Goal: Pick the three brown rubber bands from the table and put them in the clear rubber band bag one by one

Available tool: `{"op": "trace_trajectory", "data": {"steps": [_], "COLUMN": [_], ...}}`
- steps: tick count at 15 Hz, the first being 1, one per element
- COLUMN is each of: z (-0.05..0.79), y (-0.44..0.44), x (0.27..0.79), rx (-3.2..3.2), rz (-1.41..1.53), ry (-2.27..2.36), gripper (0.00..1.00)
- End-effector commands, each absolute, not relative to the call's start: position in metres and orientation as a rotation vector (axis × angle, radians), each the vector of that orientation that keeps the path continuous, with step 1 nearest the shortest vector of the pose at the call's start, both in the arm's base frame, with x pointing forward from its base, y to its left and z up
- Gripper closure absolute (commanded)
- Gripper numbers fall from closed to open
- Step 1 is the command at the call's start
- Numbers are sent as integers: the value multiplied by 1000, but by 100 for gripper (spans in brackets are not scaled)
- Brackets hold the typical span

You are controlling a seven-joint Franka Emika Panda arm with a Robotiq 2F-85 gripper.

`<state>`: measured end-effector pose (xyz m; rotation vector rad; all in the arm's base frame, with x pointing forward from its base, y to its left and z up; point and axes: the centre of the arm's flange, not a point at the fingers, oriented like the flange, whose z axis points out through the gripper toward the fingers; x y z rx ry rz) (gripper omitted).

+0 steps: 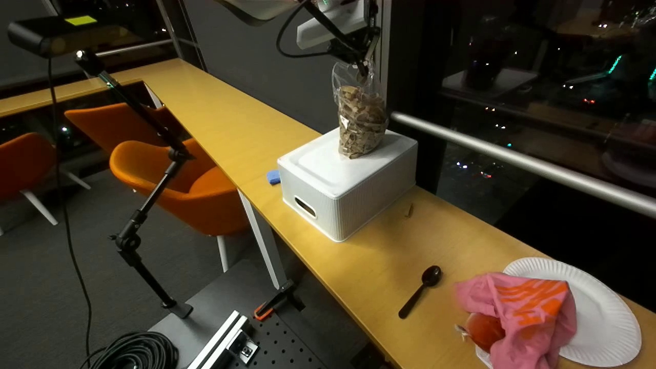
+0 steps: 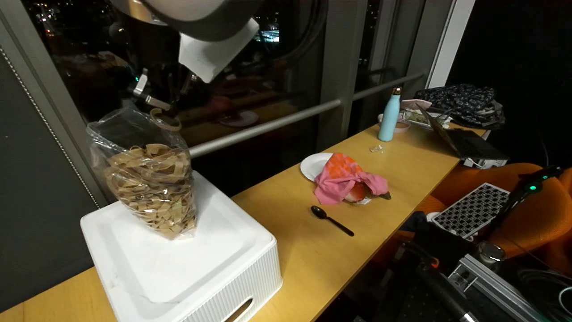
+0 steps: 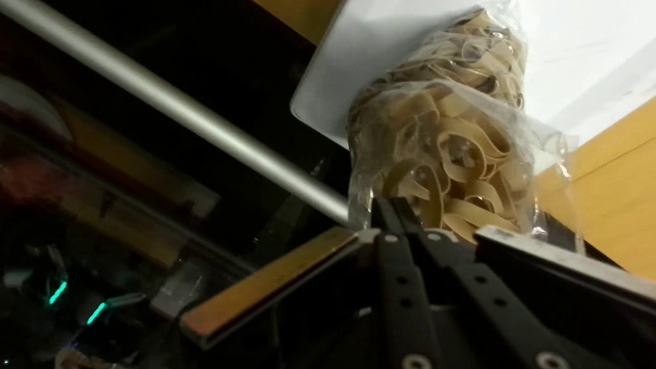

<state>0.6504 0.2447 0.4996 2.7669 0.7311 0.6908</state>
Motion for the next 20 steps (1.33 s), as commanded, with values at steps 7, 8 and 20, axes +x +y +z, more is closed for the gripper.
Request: {"op": "trace_trajectory", "data": {"steps": [7, 8, 20], "z": [504, 509, 542], "y": [289, 289, 84], "x": [682, 681, 658], "rx": [2675, 2673, 2869], "rz": [765, 765, 116], "ry": [855, 844, 587], "gripper": [52, 45, 0]}}
